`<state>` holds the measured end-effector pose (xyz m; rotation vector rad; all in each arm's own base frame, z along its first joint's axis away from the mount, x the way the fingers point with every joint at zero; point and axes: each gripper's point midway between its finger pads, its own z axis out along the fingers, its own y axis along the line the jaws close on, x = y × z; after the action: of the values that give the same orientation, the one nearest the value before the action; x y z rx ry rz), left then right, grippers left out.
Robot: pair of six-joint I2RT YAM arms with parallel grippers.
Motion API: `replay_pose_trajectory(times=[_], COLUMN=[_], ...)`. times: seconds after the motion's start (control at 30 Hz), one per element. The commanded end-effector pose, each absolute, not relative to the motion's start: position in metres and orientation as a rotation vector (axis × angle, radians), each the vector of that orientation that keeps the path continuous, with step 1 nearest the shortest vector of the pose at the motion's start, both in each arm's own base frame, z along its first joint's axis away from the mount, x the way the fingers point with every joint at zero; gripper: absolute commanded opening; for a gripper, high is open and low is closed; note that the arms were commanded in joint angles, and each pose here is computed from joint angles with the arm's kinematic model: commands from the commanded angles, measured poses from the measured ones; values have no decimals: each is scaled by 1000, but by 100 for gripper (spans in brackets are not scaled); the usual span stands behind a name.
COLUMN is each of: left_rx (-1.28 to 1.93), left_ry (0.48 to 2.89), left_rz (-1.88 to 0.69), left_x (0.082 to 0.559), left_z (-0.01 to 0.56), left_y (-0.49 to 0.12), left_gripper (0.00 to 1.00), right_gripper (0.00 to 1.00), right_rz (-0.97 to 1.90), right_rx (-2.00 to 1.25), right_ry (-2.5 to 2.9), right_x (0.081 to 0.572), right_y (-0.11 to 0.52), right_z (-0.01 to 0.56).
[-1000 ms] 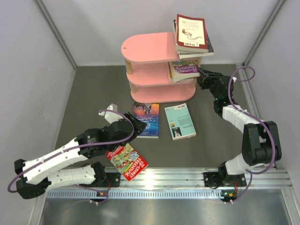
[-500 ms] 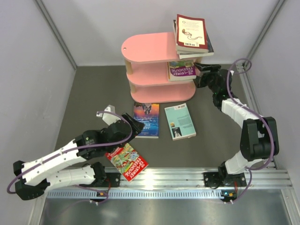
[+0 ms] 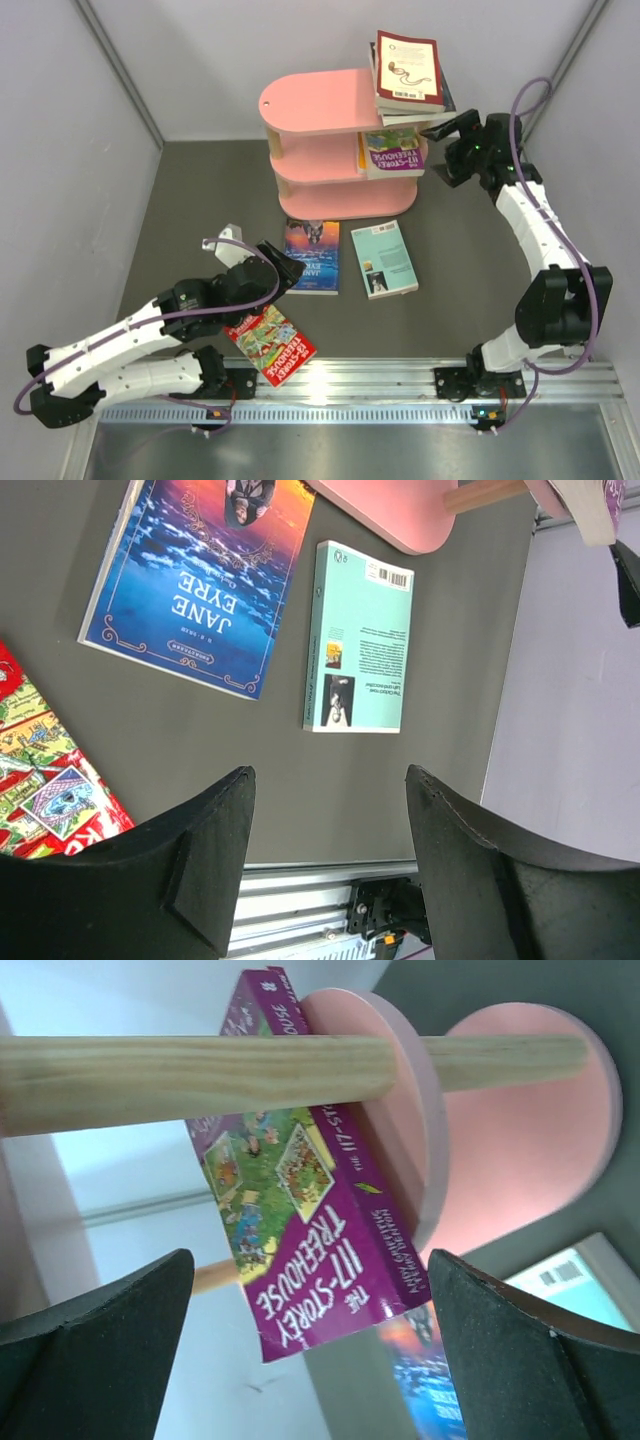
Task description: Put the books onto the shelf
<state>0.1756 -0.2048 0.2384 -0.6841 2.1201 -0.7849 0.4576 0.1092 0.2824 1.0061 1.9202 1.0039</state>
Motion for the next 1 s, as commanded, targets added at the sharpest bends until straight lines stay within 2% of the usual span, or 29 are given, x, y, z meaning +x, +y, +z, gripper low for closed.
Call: replay_pose_trajectory(times=[0.0,0.13,0.17,0.3,0.37,0.4,0.5,0.53,0.67,0.97], left_rx=[-733,-715,-709,-622,-562,-491,-472,-457,-467,-402], left_ry=[2105,2109,2104,2119,2141,2224,2337,2397,2383,2480], left_rz=[-697,-636,-605,-551,-567,-536,-509,-560,-555,-640], left_x=[179,178,179,181,185,184,202,200,239,292], left_z=[231,227,225,215,206,186,148,139,124,88], left_y=[-190,-181,-175,-171,-181,-184,-182,-189,-174,-183], left_gripper=[67,74,79,98,98,98,98,98,98,98], right_gripper=[100,100,100,100,100,100,100,100,100,100], right_rz=[930,879,855,898,996,1068,1260,1273,1288,1261], right_rx=[903,866,863,711,594,580,436,403,220,273], right_ry=[2153,2169,2197,2184,2181,2225,2199,2217,2359,2483], right_x=[436,404,392,352,333,316,289,286,255,278], right_y=[112,104,101,117,141,160,208,220,279,308], right_z=[253,245,230,241,240,220,223,219,194,122])
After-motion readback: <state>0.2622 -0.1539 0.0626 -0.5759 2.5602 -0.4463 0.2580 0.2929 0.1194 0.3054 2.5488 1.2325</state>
